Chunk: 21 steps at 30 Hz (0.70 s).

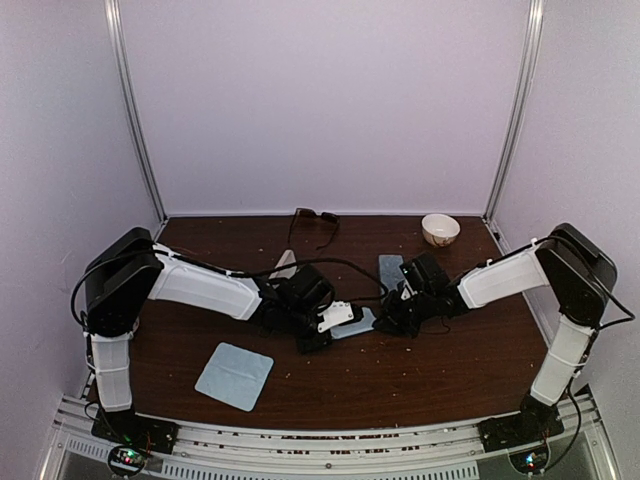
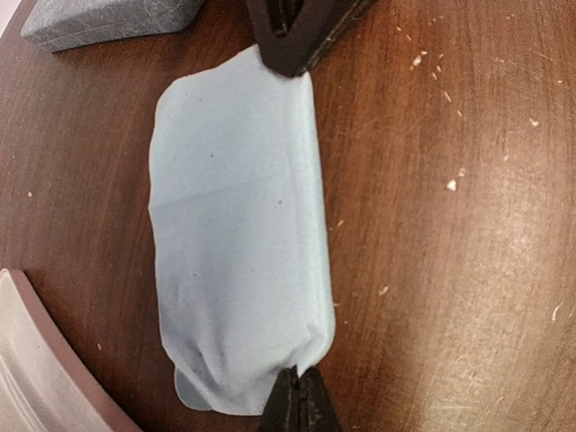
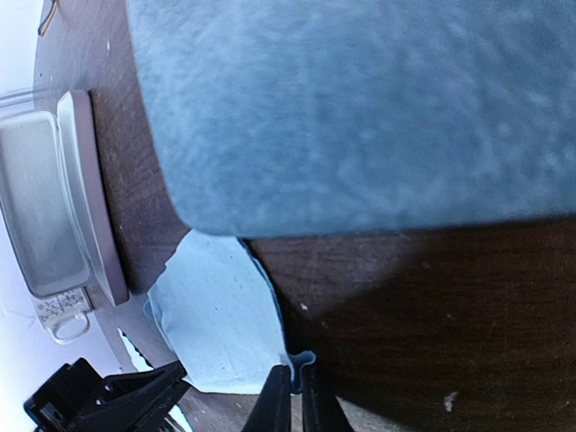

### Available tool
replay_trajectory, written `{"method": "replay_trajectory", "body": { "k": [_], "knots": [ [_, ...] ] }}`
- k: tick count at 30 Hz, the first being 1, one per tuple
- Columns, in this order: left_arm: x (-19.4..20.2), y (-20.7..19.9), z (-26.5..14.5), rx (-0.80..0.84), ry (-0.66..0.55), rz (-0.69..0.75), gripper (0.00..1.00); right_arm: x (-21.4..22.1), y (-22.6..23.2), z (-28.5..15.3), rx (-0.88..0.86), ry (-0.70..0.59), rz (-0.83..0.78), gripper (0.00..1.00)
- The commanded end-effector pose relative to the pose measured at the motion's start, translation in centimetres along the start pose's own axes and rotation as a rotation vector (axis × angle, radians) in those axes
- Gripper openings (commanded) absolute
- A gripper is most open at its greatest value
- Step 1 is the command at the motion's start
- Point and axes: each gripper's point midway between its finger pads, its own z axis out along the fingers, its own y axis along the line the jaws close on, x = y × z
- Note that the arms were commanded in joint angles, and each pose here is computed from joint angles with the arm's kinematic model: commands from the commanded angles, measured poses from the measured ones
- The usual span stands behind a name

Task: Organize the sunglasses
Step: Pick up the glasses cleaning cloth from the center of the board, then place the glasses cleaning cloth in the sunglasses case.

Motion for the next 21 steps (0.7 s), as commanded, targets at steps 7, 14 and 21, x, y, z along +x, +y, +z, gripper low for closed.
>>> {"method": "replay_trajectory", "body": {
  "k": [7, 14, 21],
  "knots": [
    [-1.2, 0.2, -0.8, -0.008, -0.051, -0.035, 0.00, 0.1, -3.0, 0.6, 0.100, -0.004, 0.015, 0.00],
    [-2.2, 0.0, -1.9, 0.011, -0.093, -0.088, 0.00, -0.5, -0.4, -0.3, 0.049, -0.008, -0.046, 0.00],
    [-4.0, 0.4, -3.5, 0.020, -0.134, -0.148, 0.00, -1.1, 1.9, -1.8, 0.017, -0.032, -0.098, 0.00]
  ]
}}
